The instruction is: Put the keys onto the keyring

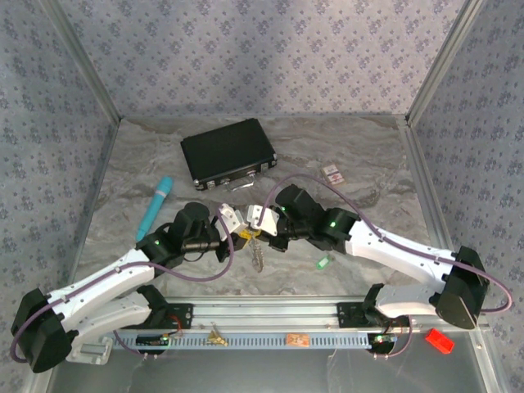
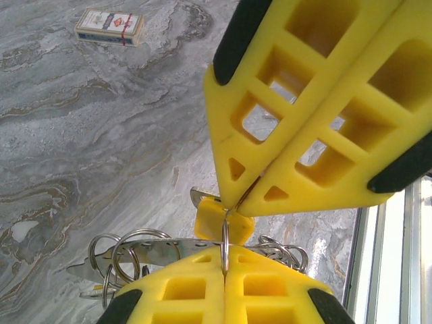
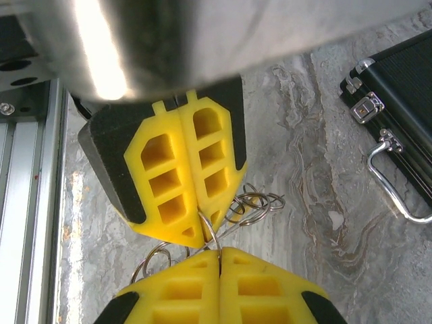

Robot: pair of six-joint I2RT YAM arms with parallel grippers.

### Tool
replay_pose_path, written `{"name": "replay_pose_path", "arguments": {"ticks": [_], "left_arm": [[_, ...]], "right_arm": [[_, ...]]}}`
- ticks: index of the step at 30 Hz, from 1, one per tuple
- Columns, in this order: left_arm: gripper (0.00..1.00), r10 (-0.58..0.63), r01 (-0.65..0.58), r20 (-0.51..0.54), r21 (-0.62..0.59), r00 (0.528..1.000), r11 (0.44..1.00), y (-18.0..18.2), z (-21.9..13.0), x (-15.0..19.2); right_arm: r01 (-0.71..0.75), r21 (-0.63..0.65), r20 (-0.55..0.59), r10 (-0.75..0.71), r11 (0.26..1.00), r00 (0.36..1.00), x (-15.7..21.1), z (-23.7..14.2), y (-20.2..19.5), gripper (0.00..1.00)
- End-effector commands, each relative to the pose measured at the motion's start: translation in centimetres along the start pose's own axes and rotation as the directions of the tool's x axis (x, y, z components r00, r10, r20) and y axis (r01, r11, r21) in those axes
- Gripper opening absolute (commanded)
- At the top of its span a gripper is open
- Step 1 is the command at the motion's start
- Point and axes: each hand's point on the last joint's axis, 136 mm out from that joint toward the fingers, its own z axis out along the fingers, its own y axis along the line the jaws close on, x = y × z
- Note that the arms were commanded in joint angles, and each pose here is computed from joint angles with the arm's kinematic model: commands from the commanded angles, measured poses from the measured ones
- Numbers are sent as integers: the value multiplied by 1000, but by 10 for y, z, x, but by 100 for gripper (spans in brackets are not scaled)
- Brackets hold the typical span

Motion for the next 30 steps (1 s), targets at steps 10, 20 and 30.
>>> {"name": "replay_pose_path", "arguments": {"ticks": [10, 20, 30], "left_arm": [[0, 13, -15, 52, 40, 999, 999, -8, -4, -20], [0, -13, 11, 72, 32, 997, 999, -7, -5, -20], [0, -16, 13, 73, 33, 997, 999, -7, -4, -20]], "right_arm": [[28, -6, 18, -28, 1000, 999, -10, 2, 0, 0], [15, 49, 20, -16, 999, 1000, -2, -6, -10, 0], [15, -35, 39, -14, 999, 999, -2, -6, 2, 0]]}}
